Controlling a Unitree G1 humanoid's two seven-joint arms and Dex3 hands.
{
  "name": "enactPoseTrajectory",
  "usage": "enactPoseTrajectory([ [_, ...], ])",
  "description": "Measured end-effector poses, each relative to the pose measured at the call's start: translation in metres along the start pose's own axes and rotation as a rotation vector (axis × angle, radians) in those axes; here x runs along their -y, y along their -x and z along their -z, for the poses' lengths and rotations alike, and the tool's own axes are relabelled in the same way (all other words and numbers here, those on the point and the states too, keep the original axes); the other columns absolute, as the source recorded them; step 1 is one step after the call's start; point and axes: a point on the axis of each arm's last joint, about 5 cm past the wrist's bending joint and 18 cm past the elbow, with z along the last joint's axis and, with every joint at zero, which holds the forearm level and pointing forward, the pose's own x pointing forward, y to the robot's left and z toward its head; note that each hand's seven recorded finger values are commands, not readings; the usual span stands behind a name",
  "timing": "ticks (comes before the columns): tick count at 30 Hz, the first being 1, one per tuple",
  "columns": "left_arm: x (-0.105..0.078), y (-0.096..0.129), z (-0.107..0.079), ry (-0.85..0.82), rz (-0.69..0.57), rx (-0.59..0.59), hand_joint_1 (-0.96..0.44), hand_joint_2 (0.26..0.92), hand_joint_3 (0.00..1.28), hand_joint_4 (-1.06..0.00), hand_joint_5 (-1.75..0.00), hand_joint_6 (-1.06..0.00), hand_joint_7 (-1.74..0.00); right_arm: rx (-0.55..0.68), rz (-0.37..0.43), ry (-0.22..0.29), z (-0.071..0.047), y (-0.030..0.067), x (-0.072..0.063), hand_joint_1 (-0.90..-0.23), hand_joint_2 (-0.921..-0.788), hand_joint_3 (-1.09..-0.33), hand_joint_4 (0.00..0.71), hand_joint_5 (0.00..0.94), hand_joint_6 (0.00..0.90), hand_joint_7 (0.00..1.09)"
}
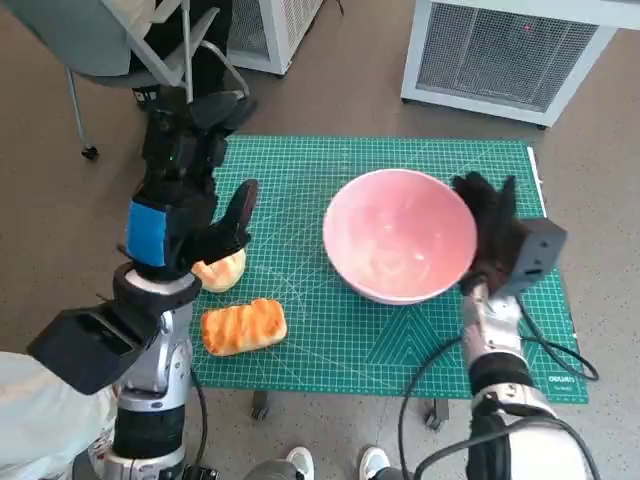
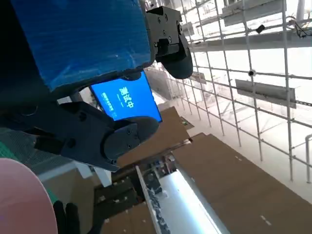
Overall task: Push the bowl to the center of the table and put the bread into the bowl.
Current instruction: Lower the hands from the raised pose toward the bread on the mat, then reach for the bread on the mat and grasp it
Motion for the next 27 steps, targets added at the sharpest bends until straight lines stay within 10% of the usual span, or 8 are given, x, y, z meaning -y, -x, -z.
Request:
enactPoseTrajectory([
  [10, -0.006, 0.008, -0.008, -0.080, 0.016, -0.036, -0.30, 0.824, 0.61, -0.01, -0.80, 0.00, -1.00, 0.020, -0.045, 0.003, -0.012, -0.0073, -0.015, -0.406, -0.921, -0.636, 0.368, 0.001, 0.113, 0.57],
  [16, -0.025, 0.020, -0.027, -0.295, 0.147, -0.180, -0.30, 0.904, 0.37, -0.20, -0.46, -0.11, -0.81, 0.091, -0.048, 0.025, -0.024, -0.0115, -0.013, -0.403, -0.921, -0.640, 0.366, 0.001, 0.100, 0.57],
  [27, -0.047, 0.035, -0.067, -0.661, 0.400, -0.469, -0.35, 0.921, 0.19, -0.49, -0.02, -0.45, -0.28, 0.613, -0.126, 0.144, -0.080, -0.0131, -0.009, -0.418, -0.921, -0.612, 0.386, 0.009, 0.059, 0.67],
])
